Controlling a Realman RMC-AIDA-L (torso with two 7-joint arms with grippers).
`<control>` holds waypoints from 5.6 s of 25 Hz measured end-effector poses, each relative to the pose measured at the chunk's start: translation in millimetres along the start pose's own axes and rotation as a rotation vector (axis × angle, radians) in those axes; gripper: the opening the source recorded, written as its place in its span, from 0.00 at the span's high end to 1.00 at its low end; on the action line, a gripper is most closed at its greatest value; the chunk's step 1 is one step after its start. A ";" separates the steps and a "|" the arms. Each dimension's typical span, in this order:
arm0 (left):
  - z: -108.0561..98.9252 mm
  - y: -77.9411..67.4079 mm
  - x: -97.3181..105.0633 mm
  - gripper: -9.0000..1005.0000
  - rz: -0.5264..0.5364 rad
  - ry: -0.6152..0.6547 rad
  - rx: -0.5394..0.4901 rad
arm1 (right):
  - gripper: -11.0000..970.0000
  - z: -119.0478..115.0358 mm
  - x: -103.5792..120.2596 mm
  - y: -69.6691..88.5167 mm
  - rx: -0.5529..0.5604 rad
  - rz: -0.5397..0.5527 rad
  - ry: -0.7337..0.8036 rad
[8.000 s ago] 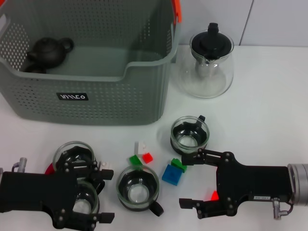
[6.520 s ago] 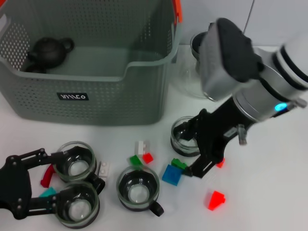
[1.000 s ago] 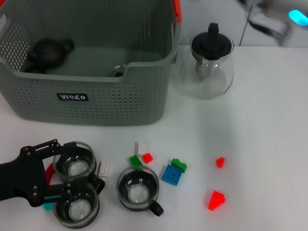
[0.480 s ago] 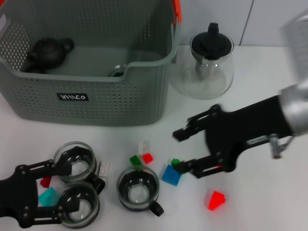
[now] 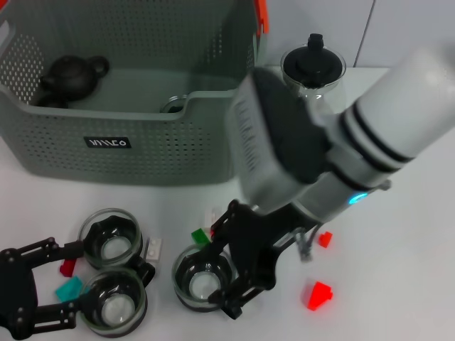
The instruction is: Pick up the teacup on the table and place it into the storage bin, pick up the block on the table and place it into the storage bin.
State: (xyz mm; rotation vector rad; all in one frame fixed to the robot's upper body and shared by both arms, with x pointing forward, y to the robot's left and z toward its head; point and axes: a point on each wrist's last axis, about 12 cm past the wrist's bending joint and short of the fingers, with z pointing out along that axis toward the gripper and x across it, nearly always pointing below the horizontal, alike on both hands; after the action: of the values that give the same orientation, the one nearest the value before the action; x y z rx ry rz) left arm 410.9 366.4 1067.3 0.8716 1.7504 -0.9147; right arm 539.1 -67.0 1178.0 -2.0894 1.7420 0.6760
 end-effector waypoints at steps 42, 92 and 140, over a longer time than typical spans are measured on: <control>7.1 4.6 -3.5 0.18 0.003 -0.011 0.006 | 0.93 38.6 16.5 -2.0 0.010 0.021 -0.024; 28.6 13.1 -6.3 0.18 -0.007 -0.030 0.026 | 0.90 -7.8 -33.6 -158.9 0.683 0.468 -0.318; 24.0 14.9 -7.6 0.18 0.000 -0.032 0.009 | 0.23 -83.0 130.3 -3.3 0.533 0.231 -1.111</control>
State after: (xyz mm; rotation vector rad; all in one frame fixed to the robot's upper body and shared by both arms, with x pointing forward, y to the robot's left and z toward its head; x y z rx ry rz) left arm 435.8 351.3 1064.9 0.8587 1.7199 -0.9327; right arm 572.0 -218.0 1174.4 -0.8373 1.2622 1.0144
